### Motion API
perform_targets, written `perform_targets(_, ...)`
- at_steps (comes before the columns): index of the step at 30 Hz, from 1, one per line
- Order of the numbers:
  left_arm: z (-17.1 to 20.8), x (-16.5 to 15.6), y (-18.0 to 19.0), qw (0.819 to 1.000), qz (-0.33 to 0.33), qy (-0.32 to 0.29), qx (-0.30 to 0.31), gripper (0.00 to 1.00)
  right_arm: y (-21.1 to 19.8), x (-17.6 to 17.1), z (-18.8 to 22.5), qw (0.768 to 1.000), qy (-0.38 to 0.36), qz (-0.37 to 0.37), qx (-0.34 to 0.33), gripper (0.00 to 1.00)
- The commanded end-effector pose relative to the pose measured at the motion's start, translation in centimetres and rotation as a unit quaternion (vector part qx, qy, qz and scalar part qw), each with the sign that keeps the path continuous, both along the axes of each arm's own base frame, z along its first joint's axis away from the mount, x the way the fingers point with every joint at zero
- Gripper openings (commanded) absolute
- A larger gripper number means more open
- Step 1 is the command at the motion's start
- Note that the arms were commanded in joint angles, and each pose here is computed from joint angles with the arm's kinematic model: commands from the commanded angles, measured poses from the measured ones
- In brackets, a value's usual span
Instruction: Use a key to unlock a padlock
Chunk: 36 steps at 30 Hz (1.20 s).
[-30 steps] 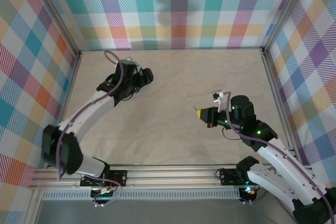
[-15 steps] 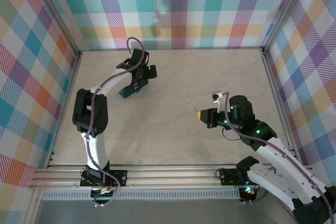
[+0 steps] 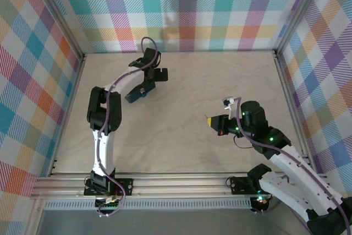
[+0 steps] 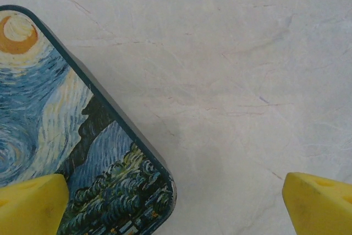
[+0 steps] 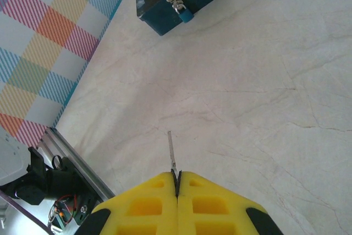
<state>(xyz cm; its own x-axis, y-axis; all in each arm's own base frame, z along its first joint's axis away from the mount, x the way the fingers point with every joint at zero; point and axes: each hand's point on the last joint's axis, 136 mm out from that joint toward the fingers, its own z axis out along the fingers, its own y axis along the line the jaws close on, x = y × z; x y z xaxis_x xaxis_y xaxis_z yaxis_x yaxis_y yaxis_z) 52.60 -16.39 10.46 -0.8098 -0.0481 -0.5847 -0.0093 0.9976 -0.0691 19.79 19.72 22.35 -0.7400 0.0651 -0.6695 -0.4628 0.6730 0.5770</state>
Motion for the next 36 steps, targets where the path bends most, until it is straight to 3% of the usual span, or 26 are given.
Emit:
perform_targets(1,-1.1,-1.5,0.4,1.0,0.0,0.028,-0.009,1.0,-0.4,-0.1,0.4,1.0,0.0,-0.011,-0.003,0.0)
perform_targets(11,-2.0,-6.2,-1.8,0.998,-0.018,0.042,-0.047,1.0,-0.9,-0.4,1.5,0.999,0.009,-0.023,0.02,0.0)
perform_targets(18,-3.0,-10.4,-4.8,0.997,-0.047,0.044,-0.035,1.0,-1.8,-0.7,1.4,0.999,0.027,-0.03,0.032,0.0)
perform_targets(36,-2.7,-20.6,-14.2,0.99,-0.133,0.034,-0.04,1.0,-4.8,-1.8,5.4,0.998,-0.026,-0.065,-0.012,0.0)
